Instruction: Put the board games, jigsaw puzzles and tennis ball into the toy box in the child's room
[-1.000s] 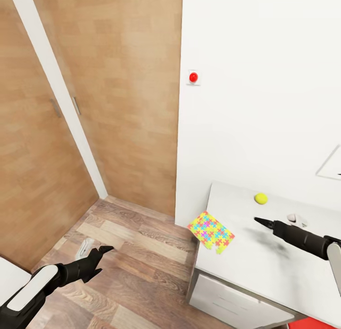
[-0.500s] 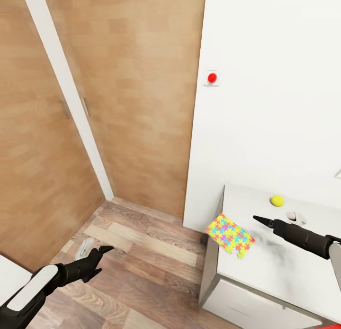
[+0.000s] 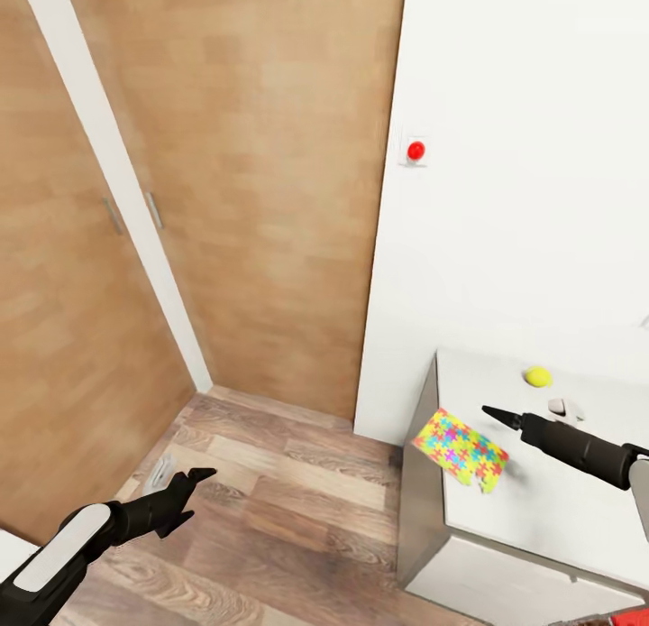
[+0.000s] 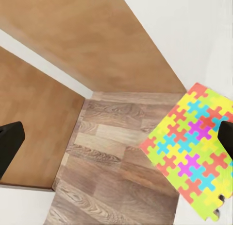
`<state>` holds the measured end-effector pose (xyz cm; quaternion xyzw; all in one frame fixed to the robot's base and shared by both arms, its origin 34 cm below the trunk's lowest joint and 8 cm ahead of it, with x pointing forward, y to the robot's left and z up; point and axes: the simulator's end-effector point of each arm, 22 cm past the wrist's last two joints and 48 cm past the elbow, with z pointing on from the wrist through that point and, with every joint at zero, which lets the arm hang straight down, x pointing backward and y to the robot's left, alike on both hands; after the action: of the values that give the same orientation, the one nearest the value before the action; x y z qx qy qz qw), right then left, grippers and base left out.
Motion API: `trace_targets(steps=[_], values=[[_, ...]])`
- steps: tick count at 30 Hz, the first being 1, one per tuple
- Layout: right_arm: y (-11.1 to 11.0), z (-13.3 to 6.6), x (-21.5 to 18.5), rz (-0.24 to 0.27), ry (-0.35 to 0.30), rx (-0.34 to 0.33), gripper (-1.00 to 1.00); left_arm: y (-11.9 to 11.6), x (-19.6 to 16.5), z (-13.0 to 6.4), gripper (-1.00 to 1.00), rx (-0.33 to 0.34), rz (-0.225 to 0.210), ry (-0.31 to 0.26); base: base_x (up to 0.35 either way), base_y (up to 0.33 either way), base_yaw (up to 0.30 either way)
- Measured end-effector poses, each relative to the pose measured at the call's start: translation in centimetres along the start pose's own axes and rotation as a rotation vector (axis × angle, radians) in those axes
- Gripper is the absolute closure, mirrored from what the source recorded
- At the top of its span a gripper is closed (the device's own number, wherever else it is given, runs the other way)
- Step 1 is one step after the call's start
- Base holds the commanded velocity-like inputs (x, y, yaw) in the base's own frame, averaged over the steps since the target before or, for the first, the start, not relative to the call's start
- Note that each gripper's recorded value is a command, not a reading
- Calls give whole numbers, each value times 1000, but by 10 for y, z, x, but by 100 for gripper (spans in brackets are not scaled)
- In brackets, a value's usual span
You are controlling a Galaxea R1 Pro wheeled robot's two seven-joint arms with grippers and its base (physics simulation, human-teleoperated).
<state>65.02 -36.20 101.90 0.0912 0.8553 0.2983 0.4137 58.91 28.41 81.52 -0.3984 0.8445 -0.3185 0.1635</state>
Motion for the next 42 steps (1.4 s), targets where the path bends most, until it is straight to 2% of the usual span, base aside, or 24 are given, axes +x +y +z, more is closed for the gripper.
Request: trace_targets(steps=[11,16,20,21,24,26,27,29,32,35,39,42], values=[[0,-4,-5,-3,-15,1,-100,-3,0,-1,-100,4,6,0,30,121,-261],[-11,-17,-18,17,-59,24,-100,-4,1,-1,-100,6,9,0,9,37,-273],[-30,-38,-35,51,-129,61,-100,-7,1,-1,-100,8,21,-2,5,21,-276],[-30,-38,-35,52,-129,60,-100,-7,1,-1,-100,8,21,-2,3,14,-277],[-40,-49,-43,69,-164,79,-100,-9,1,-2,-100,5,44,-6,3,11,-278],[-46,-57,-48,80,-187,91,-100,-8,0,-2,-100,-9,80,-13,2,7,-279],[-46,-57,-48,80,-187,91,-100,-8,0,-2,-100,-9,80,-13,1,6,-279],[-51,-63,-52,86,-202,102,-100,-6,-2,-2,-100,-27,122,-21,1,5,-280],[-53,-65,-53,87,-207,105,-100,-6,-3,-2,-100,-34,143,-26,1,3,-280],[-56,-70,-56,90,-218,114,-100,-16,-4,-4,-100,-26,193,-37,1,2,-280],[-59,-72,-57,90,-223,120,-100,-30,-5,-6,-100,0,228,-46,0,1,-280],[-59,-73,-58,90,-224,122,-100,-34,-5,-7,-100,8,236,-47,0,1,-280]])
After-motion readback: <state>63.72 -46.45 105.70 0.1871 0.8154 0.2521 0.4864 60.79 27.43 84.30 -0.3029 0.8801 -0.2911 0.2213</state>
